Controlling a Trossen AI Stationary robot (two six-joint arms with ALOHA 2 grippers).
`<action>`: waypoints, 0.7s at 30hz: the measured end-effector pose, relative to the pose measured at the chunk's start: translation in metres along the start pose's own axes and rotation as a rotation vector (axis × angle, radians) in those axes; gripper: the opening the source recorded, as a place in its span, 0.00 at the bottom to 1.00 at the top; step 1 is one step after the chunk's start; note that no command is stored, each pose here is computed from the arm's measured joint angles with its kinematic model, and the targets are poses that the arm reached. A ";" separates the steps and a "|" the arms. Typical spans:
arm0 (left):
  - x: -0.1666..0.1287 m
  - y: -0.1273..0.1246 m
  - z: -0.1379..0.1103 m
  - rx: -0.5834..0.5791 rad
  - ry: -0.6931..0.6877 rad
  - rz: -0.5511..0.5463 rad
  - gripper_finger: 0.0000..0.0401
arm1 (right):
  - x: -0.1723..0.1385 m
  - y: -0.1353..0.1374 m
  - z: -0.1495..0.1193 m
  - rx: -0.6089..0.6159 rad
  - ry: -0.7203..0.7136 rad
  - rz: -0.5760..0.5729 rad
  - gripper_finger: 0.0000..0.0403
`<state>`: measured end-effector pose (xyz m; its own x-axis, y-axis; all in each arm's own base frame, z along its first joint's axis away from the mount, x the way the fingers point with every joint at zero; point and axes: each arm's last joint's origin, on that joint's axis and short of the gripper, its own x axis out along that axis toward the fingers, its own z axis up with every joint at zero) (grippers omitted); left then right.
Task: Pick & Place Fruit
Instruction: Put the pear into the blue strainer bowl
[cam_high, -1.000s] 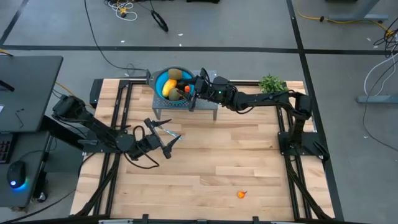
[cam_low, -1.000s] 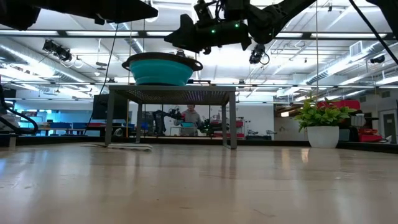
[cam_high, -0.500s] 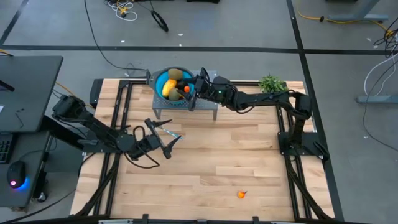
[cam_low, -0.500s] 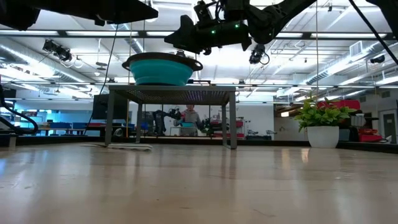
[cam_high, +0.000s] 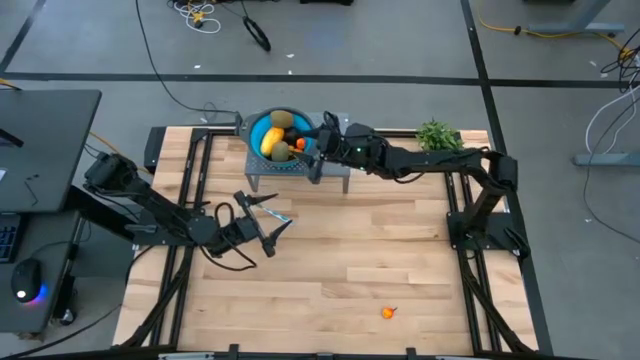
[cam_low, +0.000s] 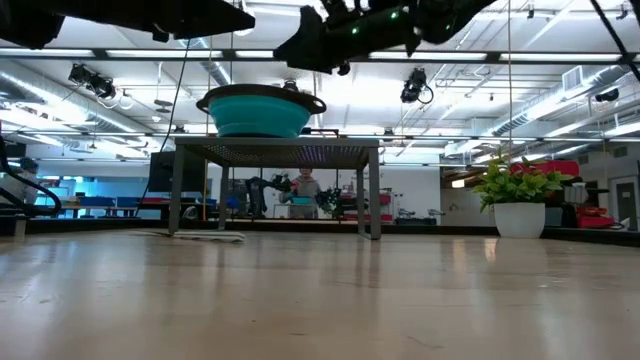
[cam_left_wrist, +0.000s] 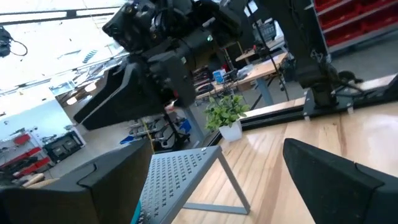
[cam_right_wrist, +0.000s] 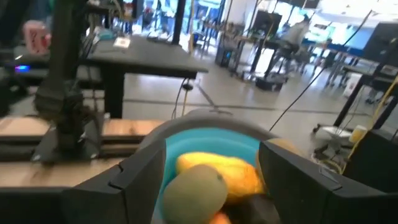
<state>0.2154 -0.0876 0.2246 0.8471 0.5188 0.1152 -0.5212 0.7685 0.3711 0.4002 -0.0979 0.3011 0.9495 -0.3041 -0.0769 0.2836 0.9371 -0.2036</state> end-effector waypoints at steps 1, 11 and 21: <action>0.000 0.000 0.000 -0.019 -0.002 -0.004 0.93 | -0.003 0.002 0.003 -0.002 0.013 0.009 0.67; 0.000 -0.002 0.001 -0.031 -0.042 -0.068 0.93 | -0.056 0.019 0.038 -0.043 0.173 0.047 0.66; -0.002 -0.008 0.004 0.103 -0.181 -0.255 0.93 | -0.109 0.056 0.038 -0.033 0.326 0.049 0.66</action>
<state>0.2186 -0.0959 0.2257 0.9584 0.2327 0.1656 -0.2849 0.8184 0.4990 0.3172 -0.0057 0.3354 0.8676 -0.3025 -0.3947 0.2288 0.9475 -0.2233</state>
